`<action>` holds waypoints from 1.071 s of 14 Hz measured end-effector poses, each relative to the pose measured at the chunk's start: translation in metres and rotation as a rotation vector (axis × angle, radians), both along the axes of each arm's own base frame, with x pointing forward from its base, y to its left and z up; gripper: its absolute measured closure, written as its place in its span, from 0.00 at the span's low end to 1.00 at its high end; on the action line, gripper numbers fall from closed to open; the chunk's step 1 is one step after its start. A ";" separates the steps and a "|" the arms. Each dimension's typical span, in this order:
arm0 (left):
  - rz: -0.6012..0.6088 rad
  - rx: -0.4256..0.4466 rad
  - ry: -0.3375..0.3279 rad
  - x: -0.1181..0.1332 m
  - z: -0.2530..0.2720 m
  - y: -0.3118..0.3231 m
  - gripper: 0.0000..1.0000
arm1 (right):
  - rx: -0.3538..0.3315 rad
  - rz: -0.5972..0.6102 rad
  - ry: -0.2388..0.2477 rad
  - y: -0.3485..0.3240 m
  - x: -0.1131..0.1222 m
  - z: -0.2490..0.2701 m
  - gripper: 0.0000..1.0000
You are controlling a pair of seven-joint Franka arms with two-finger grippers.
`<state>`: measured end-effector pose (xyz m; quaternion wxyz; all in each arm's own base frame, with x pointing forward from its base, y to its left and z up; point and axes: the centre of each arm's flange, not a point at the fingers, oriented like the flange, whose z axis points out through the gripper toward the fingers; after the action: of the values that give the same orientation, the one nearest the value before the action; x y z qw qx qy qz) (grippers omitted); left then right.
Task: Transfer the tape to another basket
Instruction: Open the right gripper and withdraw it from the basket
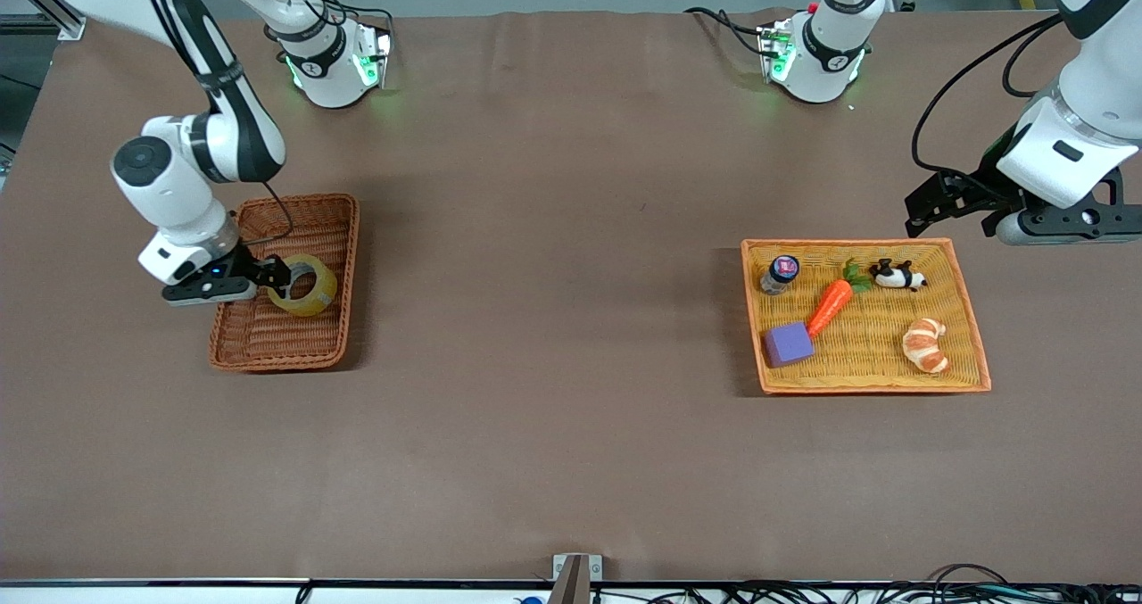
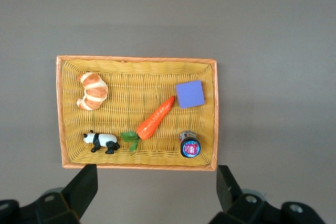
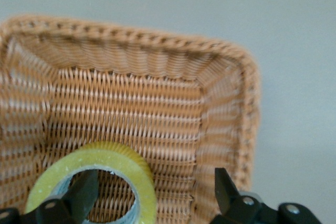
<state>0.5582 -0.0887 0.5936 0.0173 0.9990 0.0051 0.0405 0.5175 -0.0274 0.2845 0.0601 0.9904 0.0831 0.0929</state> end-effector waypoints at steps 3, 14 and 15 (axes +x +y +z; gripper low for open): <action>0.000 0.000 0.000 0.000 0.000 0.000 0.00 | -0.039 -0.032 0.061 -0.003 0.028 0.089 0.00; 0.000 0.000 -0.002 0.000 0.001 0.000 0.00 | 0.072 -0.175 0.192 0.006 0.039 0.348 0.00; 0.001 0.000 -0.002 0.000 0.001 0.000 0.00 | 0.084 -0.187 0.203 0.007 0.036 0.355 0.00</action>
<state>0.5585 -0.0884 0.5945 0.0175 0.9990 0.0054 0.0414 0.5535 -0.0200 0.6396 0.0183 0.9998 -0.0079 -0.0102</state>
